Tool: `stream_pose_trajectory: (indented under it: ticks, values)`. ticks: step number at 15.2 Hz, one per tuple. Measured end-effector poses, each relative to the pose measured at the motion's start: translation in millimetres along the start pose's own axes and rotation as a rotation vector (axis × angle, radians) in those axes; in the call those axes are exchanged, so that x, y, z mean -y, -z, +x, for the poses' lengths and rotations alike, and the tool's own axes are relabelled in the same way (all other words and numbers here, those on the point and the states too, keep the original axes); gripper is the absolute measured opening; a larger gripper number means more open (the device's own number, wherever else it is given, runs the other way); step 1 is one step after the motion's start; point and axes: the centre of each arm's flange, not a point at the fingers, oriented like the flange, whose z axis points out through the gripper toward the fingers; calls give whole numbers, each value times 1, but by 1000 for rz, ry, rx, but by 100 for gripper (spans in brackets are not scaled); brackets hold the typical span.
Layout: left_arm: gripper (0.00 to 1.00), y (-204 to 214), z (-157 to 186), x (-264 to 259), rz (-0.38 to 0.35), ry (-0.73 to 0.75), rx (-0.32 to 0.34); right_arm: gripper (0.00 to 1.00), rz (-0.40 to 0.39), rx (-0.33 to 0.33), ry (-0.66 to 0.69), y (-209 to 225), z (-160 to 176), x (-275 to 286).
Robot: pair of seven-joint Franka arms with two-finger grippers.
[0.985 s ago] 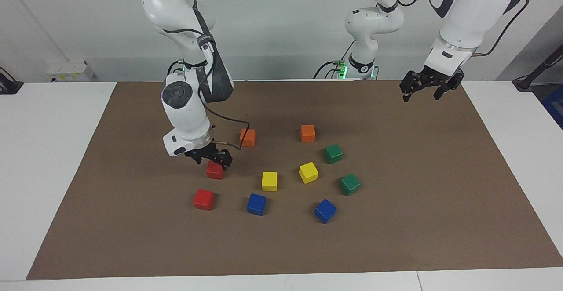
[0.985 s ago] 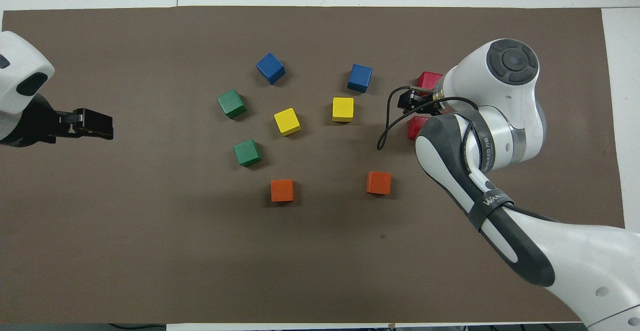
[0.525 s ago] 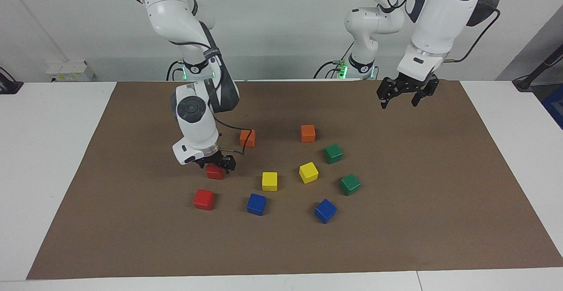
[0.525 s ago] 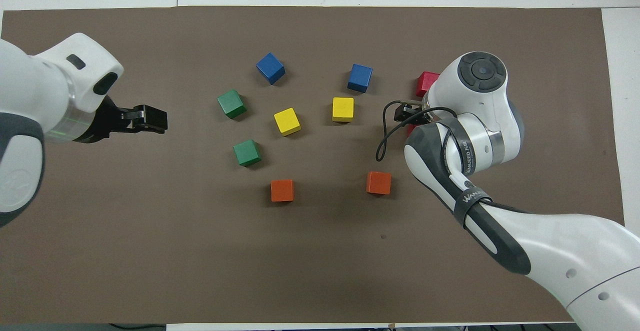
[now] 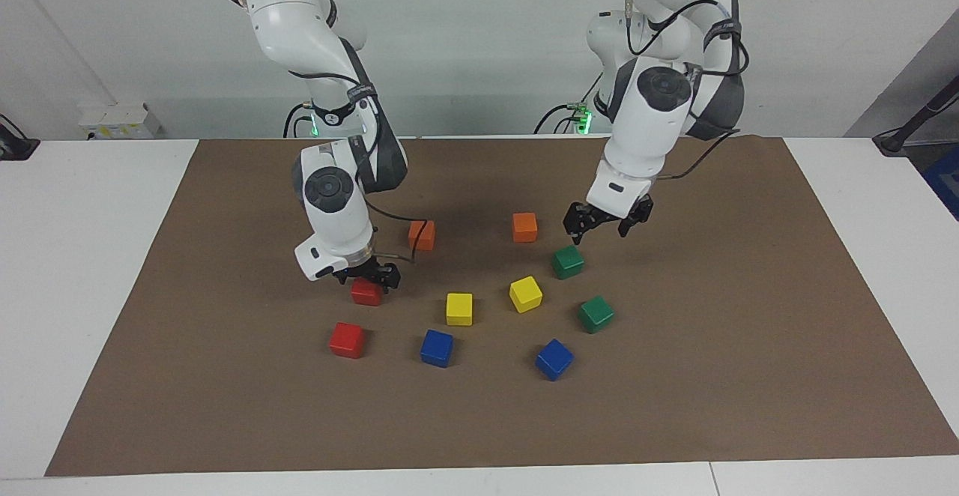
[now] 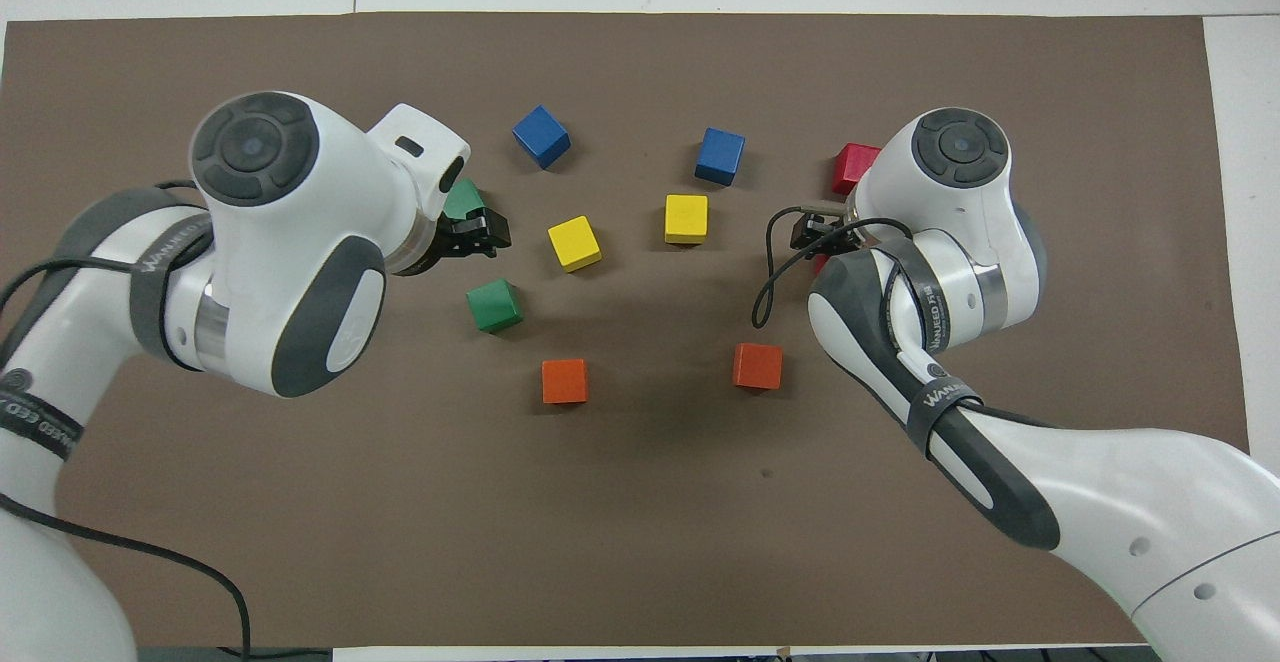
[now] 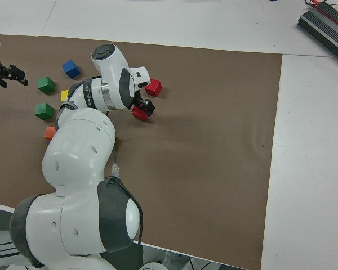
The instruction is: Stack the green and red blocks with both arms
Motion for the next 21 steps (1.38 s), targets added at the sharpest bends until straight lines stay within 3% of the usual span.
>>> stream_pose_trajectory:
  ticks: [5, 8, 13, 15, 19, 21]
  values:
    - [100, -67, -9, -12, 9, 42, 35, 80, -1, 2, 1, -3, -1, 0]
    - [100, -86, -14, -16, 19, 62, 54, 55, 0, 0, 0, -3, -1, -1]
    - [100, -114, -26, -9, 13, 177, 41, 55, -4, 0, 10, 0, 0, -4]
    - [100, -118, -28, -8, 17, 198, 46, 55, -14, 3, 74, 18, 2, -17]
    - [100, -122, -31, -6, 23, 242, 51, 55, -21, 6, 243, 77, 17, -106]
    - [81, -122, -31, -6, 22, 253, 49, 55, -17, 2, 297, 80, 22, -162]
